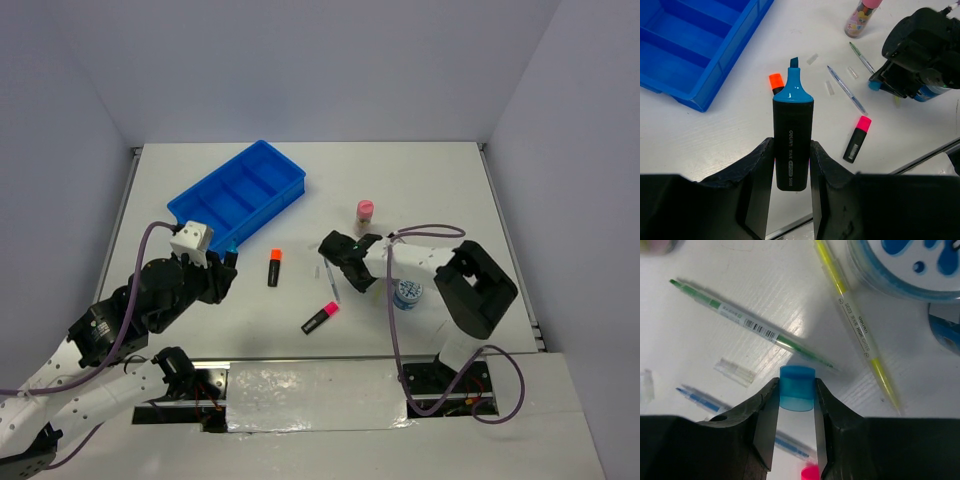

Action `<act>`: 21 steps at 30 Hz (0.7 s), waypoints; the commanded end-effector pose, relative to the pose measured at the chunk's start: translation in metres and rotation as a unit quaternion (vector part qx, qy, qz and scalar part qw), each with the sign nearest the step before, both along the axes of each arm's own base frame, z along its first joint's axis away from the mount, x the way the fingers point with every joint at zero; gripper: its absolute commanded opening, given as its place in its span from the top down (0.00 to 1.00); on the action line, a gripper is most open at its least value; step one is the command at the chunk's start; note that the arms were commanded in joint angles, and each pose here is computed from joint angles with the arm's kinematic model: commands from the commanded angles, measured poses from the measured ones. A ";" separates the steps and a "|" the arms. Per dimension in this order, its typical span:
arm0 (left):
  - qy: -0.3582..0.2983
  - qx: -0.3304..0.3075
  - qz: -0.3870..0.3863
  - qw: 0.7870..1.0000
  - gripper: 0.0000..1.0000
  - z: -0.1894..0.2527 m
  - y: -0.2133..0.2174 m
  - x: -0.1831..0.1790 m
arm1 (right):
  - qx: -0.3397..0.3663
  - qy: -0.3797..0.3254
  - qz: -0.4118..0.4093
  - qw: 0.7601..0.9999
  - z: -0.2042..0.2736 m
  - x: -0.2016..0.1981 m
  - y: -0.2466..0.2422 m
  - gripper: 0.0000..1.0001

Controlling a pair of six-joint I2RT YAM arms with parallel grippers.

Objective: Sort the stationery into containers
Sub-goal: Close the pen cap on the pen.

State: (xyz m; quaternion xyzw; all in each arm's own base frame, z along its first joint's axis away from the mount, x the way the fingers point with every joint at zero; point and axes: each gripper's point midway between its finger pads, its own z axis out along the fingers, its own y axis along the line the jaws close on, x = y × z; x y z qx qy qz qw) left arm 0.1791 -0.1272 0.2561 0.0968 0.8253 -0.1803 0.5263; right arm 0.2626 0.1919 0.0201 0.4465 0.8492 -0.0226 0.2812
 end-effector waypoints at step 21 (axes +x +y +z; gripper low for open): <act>-0.065 -0.308 -0.291 0.903 1.00 0.101 -0.122 -0.049 | 0.155 -0.614 0.487 0.601 0.397 -0.052 0.084 0.86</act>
